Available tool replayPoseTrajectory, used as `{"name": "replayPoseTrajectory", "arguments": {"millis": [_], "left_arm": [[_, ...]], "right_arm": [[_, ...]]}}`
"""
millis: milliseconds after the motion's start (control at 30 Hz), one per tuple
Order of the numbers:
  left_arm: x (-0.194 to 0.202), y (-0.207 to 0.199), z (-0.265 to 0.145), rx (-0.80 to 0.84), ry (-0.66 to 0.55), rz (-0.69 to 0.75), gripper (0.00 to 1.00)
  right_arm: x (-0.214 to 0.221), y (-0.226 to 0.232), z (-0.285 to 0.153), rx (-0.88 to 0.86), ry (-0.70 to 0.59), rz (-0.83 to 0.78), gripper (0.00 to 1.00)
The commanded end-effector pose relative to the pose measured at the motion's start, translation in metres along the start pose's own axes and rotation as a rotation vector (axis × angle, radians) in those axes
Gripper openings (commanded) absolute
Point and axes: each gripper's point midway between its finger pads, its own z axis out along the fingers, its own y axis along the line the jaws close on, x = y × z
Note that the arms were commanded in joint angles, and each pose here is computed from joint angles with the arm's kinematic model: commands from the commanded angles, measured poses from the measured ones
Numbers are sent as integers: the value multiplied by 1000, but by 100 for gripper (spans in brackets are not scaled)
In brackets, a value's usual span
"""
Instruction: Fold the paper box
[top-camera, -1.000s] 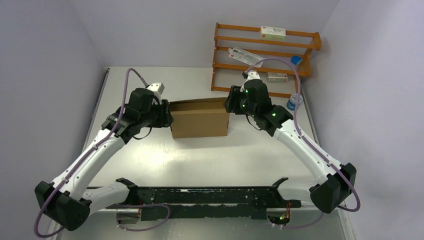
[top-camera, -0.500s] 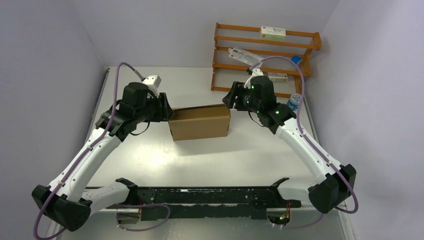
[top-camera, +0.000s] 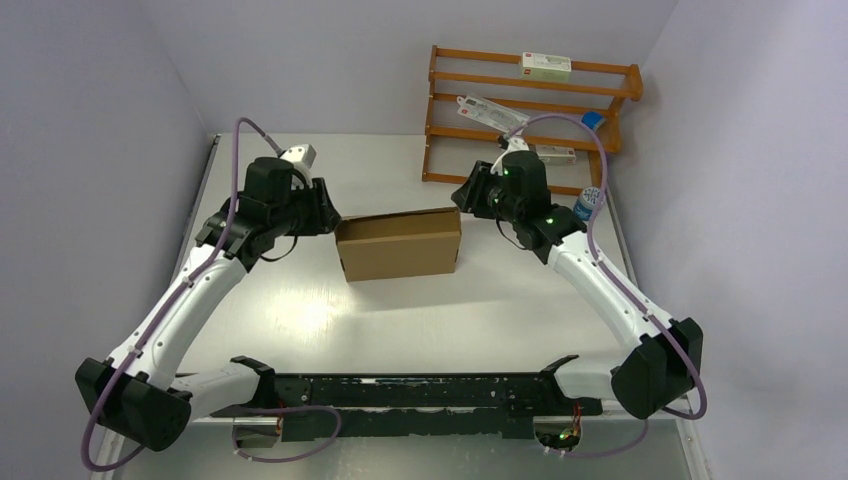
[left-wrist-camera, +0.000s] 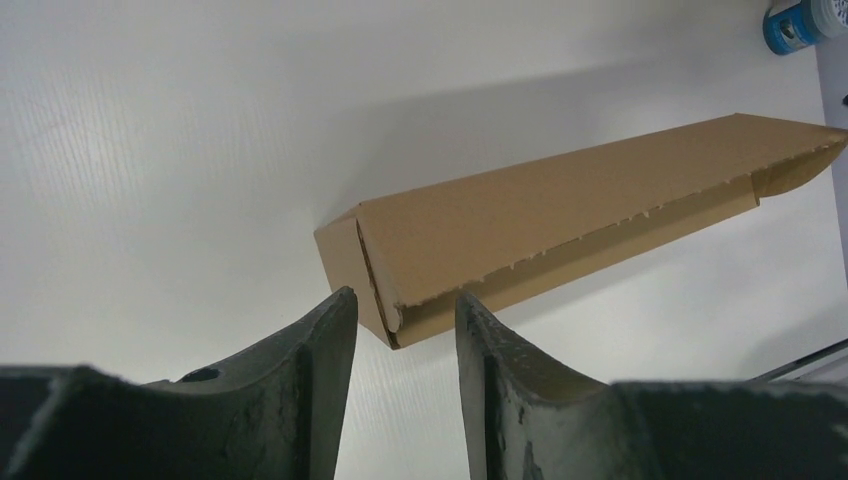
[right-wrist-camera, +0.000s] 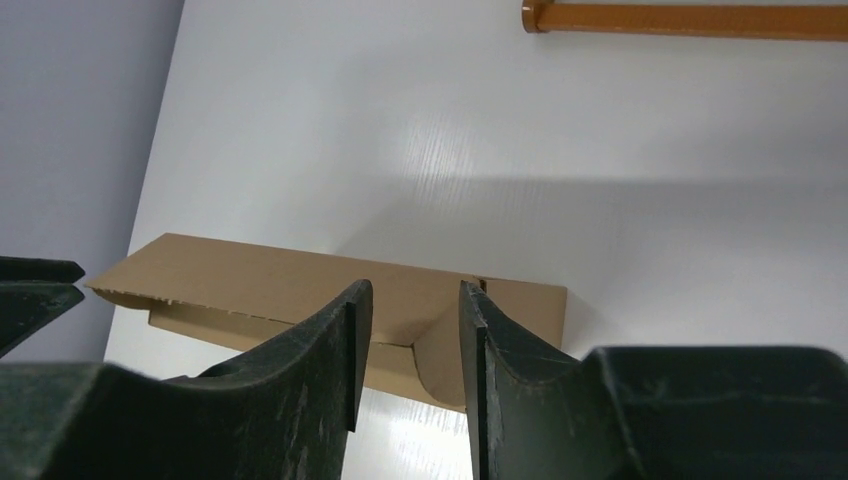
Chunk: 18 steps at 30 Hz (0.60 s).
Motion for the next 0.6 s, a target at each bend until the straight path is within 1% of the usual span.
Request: {"name": "replayPoseTrajectory", "arguments": {"millis": [0,133,300,367,500,567], "left_arm": [[-19,-4,3,21,-60,0,45],[-13,-2,13,27,-38,-12,39],[10,-1,23,56,14,-43,31],[22,-2,27,74,41,-54,28],[43,-1,32,99,87,-76,26],[49,2,33,87,102,-76,25]], "right_arm": [[6,-5,10,-12,6,26,39],[22,-11,14,-11,45,23,33],[48,-18,13,-29,99,7,20],[59,-22,13,-33,117,4,19],[74,-29,15,-38,133,-11,19],[78,-33,15,-35,132,-24,19]]}}
